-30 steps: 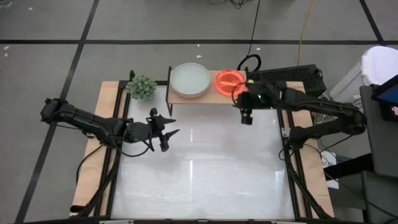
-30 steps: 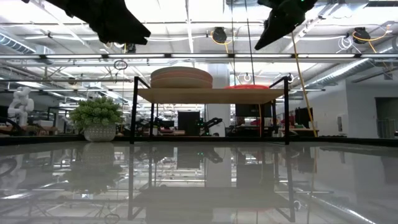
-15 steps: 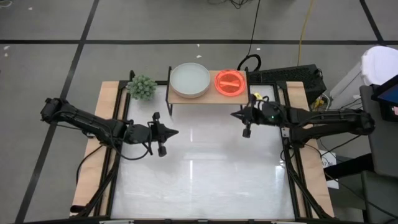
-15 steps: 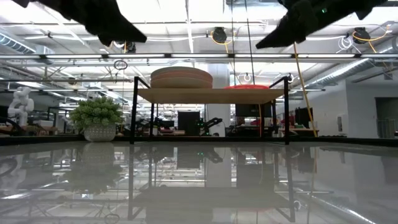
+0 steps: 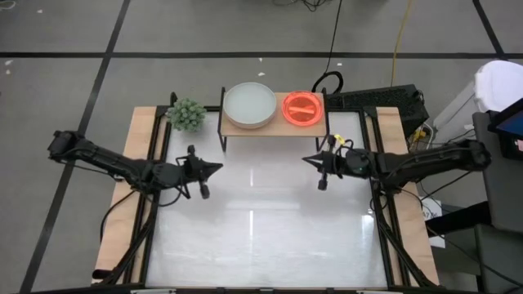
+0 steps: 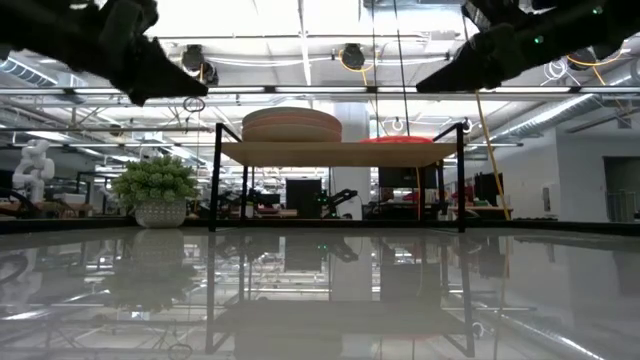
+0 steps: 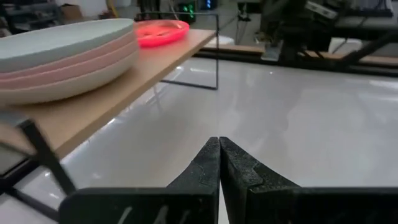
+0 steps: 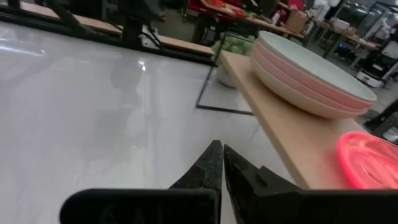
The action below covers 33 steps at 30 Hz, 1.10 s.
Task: Place and stack plates onto a shelf
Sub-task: Return to Home Position
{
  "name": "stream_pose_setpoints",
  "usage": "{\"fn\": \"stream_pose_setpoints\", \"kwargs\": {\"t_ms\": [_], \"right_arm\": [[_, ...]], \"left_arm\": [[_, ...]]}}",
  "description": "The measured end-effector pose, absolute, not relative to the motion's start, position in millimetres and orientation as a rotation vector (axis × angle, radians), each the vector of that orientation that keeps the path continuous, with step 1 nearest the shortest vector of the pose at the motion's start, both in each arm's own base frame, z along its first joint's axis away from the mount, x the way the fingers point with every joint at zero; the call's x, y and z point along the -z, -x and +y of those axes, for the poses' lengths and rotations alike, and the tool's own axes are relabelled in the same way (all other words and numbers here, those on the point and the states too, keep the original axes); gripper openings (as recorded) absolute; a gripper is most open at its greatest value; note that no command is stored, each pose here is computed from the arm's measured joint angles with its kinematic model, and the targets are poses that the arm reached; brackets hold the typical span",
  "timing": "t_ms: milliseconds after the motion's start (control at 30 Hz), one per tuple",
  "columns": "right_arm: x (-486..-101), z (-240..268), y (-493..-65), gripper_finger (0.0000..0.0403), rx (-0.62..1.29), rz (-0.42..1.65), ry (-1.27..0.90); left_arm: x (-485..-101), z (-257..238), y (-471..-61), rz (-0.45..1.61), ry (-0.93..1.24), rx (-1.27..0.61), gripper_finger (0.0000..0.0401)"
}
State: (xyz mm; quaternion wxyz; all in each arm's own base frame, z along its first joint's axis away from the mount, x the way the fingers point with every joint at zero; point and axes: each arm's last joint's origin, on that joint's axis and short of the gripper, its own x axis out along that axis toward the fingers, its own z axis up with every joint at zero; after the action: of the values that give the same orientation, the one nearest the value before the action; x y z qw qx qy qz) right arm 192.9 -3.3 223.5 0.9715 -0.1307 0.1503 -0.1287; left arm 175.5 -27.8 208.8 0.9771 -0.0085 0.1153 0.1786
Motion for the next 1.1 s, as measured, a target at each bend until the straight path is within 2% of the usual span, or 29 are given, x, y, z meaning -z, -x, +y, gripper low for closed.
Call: {"fn": "stream_pose_setpoints", "kwargs": {"t_ms": [467, 733, 867, 1100], "right_arm": [[-173.5, 7.8, -169.2, 0.0, 0.197, 0.337, 0.248], [-163.5, 9.2, -153.4, 0.0, 0.082, 0.302, 0.257], [-161.1, 8.3, -144.6, 0.0, 0.081, 0.259, 0.257], [-155.1, 6.9, -130.7, 0.0, 0.092, 0.162, 0.246]], "left_arm": [[-177.3, -18.0, -143.0, 0.185, -0.034, -0.405, 0.0004], [-163.2, -16.3, -132.5, 0.171, -0.067, -0.361, 0.0003], [-160.8, -15.8, -129.3, 0.104, -0.101, -0.308, 0.0003], [-158.2, -12.1, -128.1, 0.099, -0.106, -0.333, 0.0003]]}}
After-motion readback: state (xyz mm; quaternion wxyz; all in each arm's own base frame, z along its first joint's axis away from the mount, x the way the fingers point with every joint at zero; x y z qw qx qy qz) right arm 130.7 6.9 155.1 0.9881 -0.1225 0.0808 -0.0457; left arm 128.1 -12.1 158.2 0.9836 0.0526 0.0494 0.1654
